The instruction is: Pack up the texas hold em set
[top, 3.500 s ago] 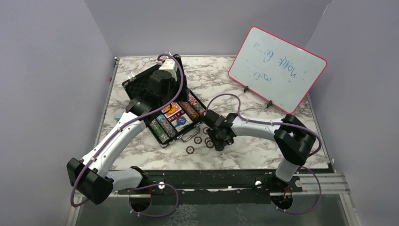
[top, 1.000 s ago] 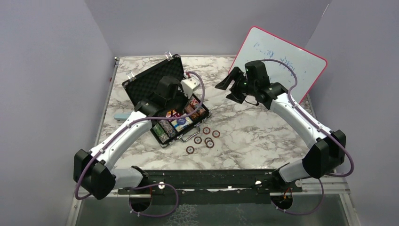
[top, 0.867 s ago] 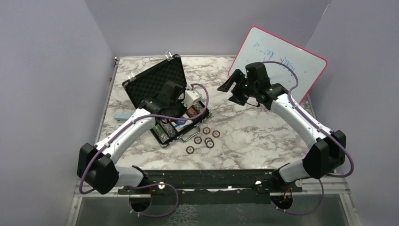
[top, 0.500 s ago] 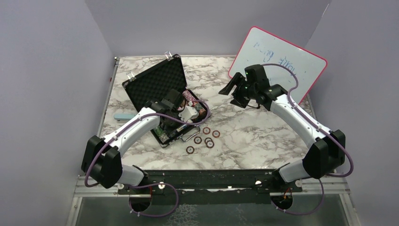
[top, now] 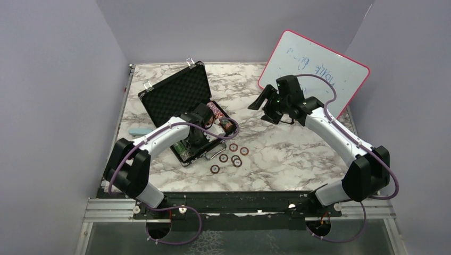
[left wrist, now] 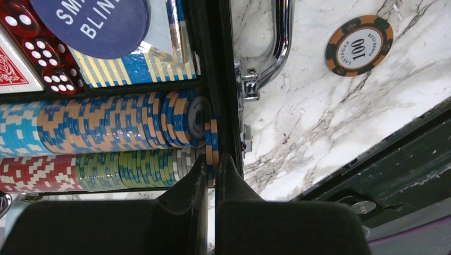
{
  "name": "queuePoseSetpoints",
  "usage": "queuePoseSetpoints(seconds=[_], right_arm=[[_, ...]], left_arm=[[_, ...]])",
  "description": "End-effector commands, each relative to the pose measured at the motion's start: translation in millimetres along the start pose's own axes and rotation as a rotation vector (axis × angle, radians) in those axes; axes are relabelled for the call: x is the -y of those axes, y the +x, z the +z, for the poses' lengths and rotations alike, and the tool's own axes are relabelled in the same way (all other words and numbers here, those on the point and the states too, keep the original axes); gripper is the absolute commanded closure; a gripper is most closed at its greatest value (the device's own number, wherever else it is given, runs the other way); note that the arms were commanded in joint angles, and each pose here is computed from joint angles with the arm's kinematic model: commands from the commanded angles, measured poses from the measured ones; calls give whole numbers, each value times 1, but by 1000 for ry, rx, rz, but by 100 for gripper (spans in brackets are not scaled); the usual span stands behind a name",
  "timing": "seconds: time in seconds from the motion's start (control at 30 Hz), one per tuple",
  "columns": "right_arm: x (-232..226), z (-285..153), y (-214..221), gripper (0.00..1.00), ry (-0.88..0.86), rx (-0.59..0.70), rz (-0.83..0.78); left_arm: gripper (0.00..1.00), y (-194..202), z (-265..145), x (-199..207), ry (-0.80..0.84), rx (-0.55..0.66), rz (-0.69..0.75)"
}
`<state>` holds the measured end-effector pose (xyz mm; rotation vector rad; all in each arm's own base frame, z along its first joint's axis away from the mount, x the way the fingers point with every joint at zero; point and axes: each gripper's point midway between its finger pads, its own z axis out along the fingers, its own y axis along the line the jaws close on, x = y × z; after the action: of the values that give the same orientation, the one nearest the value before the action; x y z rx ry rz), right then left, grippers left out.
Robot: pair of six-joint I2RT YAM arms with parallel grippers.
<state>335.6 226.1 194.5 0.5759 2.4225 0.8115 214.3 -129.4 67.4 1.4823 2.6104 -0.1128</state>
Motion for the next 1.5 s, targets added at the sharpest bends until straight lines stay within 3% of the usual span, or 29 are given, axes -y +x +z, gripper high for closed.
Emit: queuePoseSetpoints(seconds=[0.0,0.4,0.5,0.6,0.7,0.83,0.97,1.13,1.23,1.47], right_arm=[[8,-3,-6,25,18,29,-12],[12,-2,-10,25,10,23,-8],[13,-1,-9,25,11,21,-8],[13,-1,-10,25,9,20,-9],[13,-1,-10,25,6,17,-8],[12,0,-10,25,3,15,-10],[13,1,-10,25,1,15,-38],[23,6,-7,26,13,-2,-140],[30,10,-3,32,11,-14,-211],[52,25,38,33,30,-131,-442]], left_arm=[[100,-3,-2,-9,-43,-14,-16],[96,1,2,-37,-199,-91,-87],[88,-2,1,-37,-191,-77,-95],[68,-8,0,-31,-160,-49,-105],[60,-13,-2,-29,-148,-26,-114],[58,-15,-8,-32,-165,-11,-118],[63,-24,-16,-33,-166,34,-116],[66,-50,-42,-38,-183,175,-140],[66,-70,-69,-57,-263,308,-207],[64,-112,-180,-112,-532,770,-451]])
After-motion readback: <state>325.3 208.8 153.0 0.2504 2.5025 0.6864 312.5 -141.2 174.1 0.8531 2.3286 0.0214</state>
